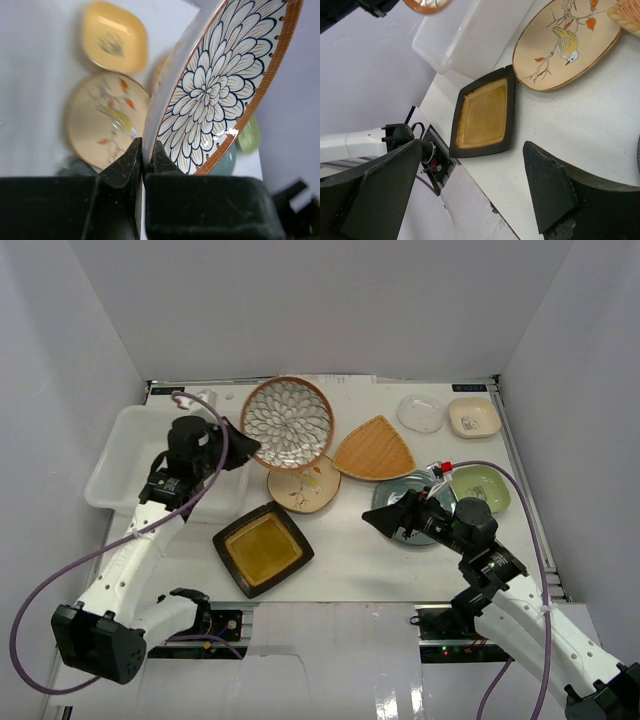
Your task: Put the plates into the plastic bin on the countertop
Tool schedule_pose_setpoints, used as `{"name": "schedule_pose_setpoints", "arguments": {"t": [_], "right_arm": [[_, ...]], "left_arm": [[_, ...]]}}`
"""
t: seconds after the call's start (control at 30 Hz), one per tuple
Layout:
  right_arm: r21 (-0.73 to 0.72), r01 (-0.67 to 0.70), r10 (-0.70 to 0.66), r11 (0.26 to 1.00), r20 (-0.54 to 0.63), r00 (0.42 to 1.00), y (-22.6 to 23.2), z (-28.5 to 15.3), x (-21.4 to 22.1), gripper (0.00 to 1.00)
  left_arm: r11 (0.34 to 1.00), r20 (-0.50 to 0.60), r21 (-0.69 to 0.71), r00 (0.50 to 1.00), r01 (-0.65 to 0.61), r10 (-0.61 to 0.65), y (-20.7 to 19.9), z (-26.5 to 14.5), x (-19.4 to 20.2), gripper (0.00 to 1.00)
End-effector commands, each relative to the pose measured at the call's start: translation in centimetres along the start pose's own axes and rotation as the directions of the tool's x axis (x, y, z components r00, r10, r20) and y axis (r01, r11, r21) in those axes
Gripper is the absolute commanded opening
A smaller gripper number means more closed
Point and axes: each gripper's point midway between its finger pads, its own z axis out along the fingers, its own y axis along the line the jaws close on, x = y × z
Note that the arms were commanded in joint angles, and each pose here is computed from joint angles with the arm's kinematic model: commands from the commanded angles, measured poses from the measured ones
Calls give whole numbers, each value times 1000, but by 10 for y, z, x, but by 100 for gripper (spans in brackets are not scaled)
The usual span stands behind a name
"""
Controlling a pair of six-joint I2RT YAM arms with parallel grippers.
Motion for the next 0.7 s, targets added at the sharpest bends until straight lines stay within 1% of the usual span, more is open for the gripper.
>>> {"name": "schedule_pose_setpoints", "arguments": {"t": [0.0,0.03,0.1,0.13,0.2,0.27,0.3,0.33,0.37,0.4,0.43,0.47,0.5,0.53,0.57,0.6,0.67], "right_arm": [[-20,8,-9,1000,-35,999,-7,0,16,88],[-4,-12,12,1000,-66,998,-17,2,29,87],[-13,-18,17,1000,-83,996,-20,5,36,87],[2,-13,13,1000,-105,994,-25,8,42,87],[12,9,-8,1000,-121,993,-27,13,45,87],[28,22,-18,999,-147,989,-30,19,48,87],[22,35,-31,999,-163,986,-29,21,52,87],[29,38,-32,999,-178,983,-31,27,56,87],[35,42,-35,998,-183,983,-32,31,57,87],[23,49,-43,999,-203,978,-28,34,64,88],[46,45,-34,998,-230,973,-35,39,73,88],[42,54,-43,998,-219,975,-34,45,73,88],[28,58,-50,998,-235,971,-30,49,79,88],[52,47,-32,998,-262,965,-36,55,88,88],[34,47,-37,998,-245,969,-32,63,86,88],[19,49,-43,999,-253,966,-28,68,90,88],[51,40,-24,998,-285,958,-38,81,102,88]], "left_arm": [[992,287,-19,952,122,-111,24,-34,-87,0],[979,329,-77,932,189,-154,56,-40,-97,0],[960,371,-107,906,258,-202,85,-52,-103,0],[933,421,-150,875,326,-238,117,-62,-107,0],[902,459,-175,843,394,-279,143,-71,-106,0],[858,516,-228,804,461,-295,176,-81,-107,0],[833,519,-249,795,494,-316,190,-78,-97,0],[827,518,-249,791,504,-326,197,-76,-94,0],[802,504,-275,790,531,-350,211,-70,-85,0],[788,494,-291,791,542,-362,218,-67,-79,0],[773,482,-313,794,552,-371,225,-64,-72,0],[758,477,-334,794,561,-377,233,-61,-66,0],[745,467,-350,796,567,-385,240,-59,-55,0],[738,470,-366,797,568,-380,245,-59,-52,0],[728,469,-382,798,569,-377,249,-59,-49,0],[715,465,-402,800,572,-378,254,-59,-43,0],[701,464,-430,806,568,-368,260,-60,-41,0]]}}
